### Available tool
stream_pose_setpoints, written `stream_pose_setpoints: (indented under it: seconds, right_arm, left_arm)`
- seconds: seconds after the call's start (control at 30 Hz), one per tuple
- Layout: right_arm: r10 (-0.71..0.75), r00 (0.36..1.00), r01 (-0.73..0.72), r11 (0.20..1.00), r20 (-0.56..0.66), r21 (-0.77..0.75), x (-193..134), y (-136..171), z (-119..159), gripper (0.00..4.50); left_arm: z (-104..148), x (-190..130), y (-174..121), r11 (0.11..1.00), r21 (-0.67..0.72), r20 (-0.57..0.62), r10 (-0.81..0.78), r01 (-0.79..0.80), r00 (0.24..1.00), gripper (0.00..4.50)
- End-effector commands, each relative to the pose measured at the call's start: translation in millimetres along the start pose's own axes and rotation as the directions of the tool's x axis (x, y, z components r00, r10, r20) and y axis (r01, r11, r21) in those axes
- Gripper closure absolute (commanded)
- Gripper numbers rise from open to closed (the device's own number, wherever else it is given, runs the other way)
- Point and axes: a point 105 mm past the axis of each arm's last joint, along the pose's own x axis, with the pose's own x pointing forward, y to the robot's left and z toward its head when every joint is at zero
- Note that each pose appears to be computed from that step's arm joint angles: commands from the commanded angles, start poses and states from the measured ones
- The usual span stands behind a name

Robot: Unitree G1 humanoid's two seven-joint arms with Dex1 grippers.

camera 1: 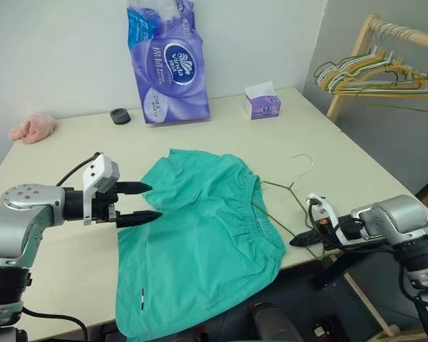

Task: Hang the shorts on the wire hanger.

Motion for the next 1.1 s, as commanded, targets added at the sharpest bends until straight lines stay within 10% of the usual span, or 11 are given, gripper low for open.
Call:
stream_pose_setpoints:
  seconds: [0.03, 0.63, 1.1]
  right_arm:
    - [0.016, 0.997, -0.013, 0.999, 0.082, -0.035, -4, 14, 26, 4.50]
    - [-0.112, 0.972, 0.206, 0.829, 0.207, -0.519, -30, 39, 74, 4.50]
    - [-0.134, 0.973, 0.229, 0.445, 0.189, -0.866, -21, 72, 85, 4.50]
  left_arm:
    - [16, -3, 2, 0.999, 0.042, 0.047, 0.017, -0.019, 0.999, 0.04]
    - [89, 5, 40, 0.976, 0.125, 0.264, 0.139, -0.177, 0.955, 0.04]
    - [107, 57, 28, 0.859, 0.504, 0.008, -0.112, 0.093, 0.994, 0.04]
